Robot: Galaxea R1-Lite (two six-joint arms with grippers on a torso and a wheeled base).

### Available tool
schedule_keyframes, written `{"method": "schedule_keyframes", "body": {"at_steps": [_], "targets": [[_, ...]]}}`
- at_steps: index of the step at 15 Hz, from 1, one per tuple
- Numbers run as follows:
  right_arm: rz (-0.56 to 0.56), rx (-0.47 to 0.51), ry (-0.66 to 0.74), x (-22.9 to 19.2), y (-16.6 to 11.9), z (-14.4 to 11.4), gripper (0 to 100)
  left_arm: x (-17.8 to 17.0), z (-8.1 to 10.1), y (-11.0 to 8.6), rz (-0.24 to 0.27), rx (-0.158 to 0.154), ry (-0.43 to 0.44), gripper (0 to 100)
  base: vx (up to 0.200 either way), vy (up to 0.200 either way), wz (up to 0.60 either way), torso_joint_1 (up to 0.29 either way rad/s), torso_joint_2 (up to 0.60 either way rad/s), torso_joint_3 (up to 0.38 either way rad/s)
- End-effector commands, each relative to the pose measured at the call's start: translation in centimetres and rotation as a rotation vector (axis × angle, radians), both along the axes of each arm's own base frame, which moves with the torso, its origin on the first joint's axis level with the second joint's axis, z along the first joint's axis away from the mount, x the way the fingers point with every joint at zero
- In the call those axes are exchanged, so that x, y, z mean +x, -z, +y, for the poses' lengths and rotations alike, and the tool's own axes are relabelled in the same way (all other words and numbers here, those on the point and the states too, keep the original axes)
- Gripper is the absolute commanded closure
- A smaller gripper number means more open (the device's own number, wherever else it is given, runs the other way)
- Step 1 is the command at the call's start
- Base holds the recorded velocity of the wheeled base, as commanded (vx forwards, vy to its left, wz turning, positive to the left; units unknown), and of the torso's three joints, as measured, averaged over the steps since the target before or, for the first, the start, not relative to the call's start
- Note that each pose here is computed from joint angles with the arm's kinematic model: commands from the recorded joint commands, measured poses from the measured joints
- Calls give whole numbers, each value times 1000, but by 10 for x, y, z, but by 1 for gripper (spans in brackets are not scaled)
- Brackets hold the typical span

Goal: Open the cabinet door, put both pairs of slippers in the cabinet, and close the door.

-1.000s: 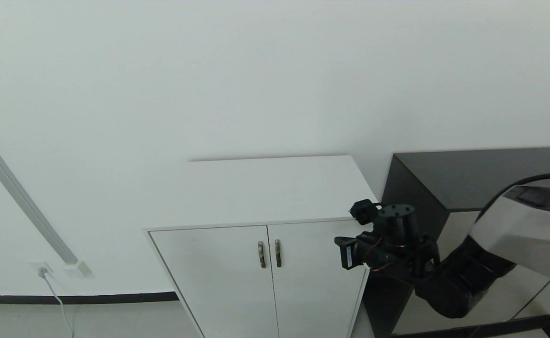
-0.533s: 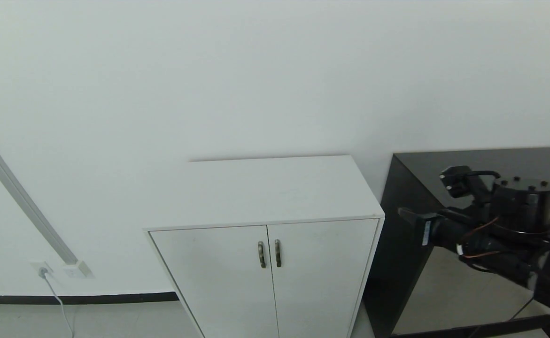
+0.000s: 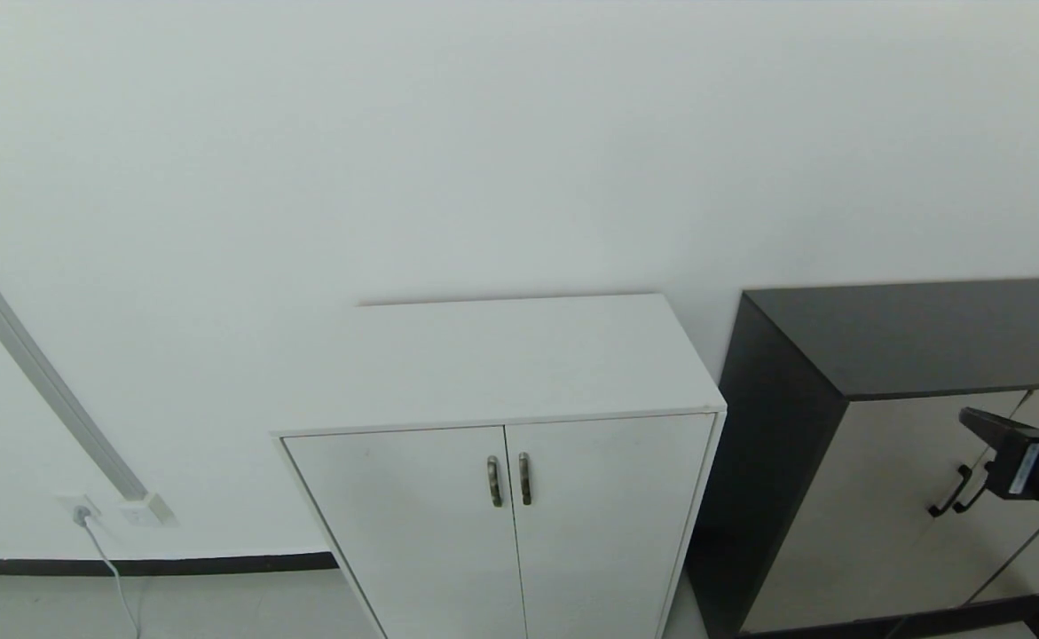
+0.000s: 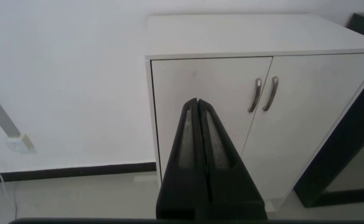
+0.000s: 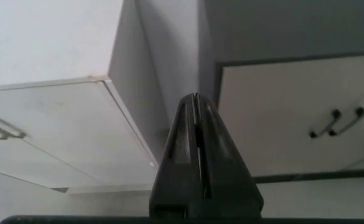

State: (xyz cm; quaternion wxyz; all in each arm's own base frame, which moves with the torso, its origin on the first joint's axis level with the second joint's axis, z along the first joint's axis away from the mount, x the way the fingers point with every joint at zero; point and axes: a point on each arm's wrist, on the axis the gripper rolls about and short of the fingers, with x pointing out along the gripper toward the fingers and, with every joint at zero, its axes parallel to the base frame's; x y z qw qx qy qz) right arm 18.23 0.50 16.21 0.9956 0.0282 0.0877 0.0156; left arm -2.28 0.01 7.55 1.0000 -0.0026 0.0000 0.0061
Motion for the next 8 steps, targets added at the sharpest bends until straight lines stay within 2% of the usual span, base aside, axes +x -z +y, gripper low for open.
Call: {"method": "schedule_keyframes", "body": {"at_steps": [1, 5, 8], "targets": [[-39, -25, 19, -30, 1, -5, 100, 0, 0, 0, 0, 1, 0, 100, 0, 0, 0, 0, 0, 0], [-54, -112, -1, -74, 16, -4, 100, 0, 0, 0, 0, 1, 0, 100, 0, 0, 0, 0, 0, 0], [-29, -116, -24, -101, 20, -3, 100, 0, 0, 0, 0, 1, 0, 100, 0, 0, 0, 0, 0, 0]]}}
